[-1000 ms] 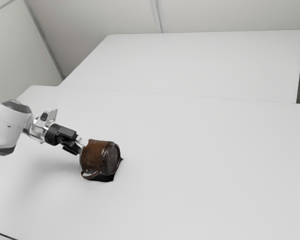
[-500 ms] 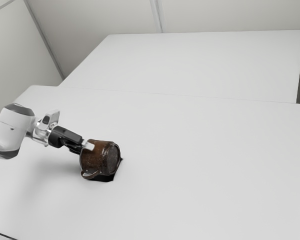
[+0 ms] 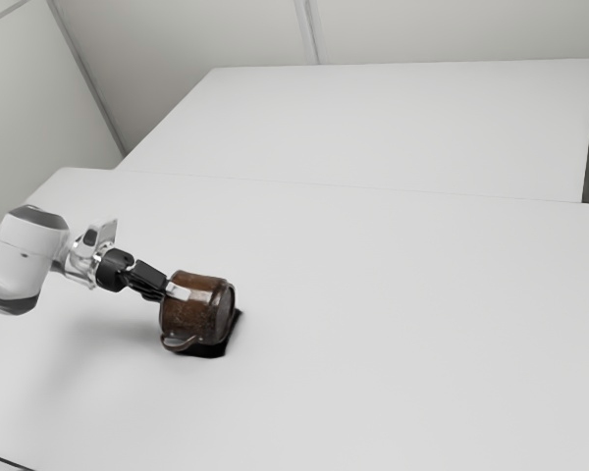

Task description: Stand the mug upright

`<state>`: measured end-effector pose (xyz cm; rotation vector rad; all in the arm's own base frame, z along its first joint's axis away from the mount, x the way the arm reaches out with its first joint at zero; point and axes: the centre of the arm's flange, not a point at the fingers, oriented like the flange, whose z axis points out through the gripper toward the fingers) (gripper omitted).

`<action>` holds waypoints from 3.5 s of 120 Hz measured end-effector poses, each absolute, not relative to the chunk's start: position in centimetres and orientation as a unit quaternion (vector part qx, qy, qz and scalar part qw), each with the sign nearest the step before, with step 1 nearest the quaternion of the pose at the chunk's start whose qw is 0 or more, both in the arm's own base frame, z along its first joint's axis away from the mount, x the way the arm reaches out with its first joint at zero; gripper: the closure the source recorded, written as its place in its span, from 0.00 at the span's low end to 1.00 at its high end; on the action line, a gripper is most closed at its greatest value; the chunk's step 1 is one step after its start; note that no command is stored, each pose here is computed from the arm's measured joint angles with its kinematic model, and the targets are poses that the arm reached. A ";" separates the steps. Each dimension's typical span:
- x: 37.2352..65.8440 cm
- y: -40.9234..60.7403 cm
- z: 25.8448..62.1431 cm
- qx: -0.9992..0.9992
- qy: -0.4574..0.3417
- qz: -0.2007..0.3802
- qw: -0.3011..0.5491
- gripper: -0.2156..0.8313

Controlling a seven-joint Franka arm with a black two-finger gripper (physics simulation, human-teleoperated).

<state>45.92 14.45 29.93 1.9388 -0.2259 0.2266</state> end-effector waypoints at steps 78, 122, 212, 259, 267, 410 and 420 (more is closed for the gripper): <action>52.6 1.6 39.1 0.910 -0.345 0.050 0.226 0.95; 53.1 -7.7 38.3 0.894 -0.443 0.044 0.036 0.95; 53.7 0.3 35.2 0.956 -0.292 0.036 -0.001 0.95; 53.6 1.8 34.6 0.963 -0.268 0.028 -0.003 0.71; 53.6 1.6 34.6 0.963 -0.268 0.028 -0.002 0.65; 62.2 -3.7 54.3 0.967 -0.251 0.031 0.017 0.21; 62.5 -3.6 54.2 0.970 -0.240 0.010 0.021 0.21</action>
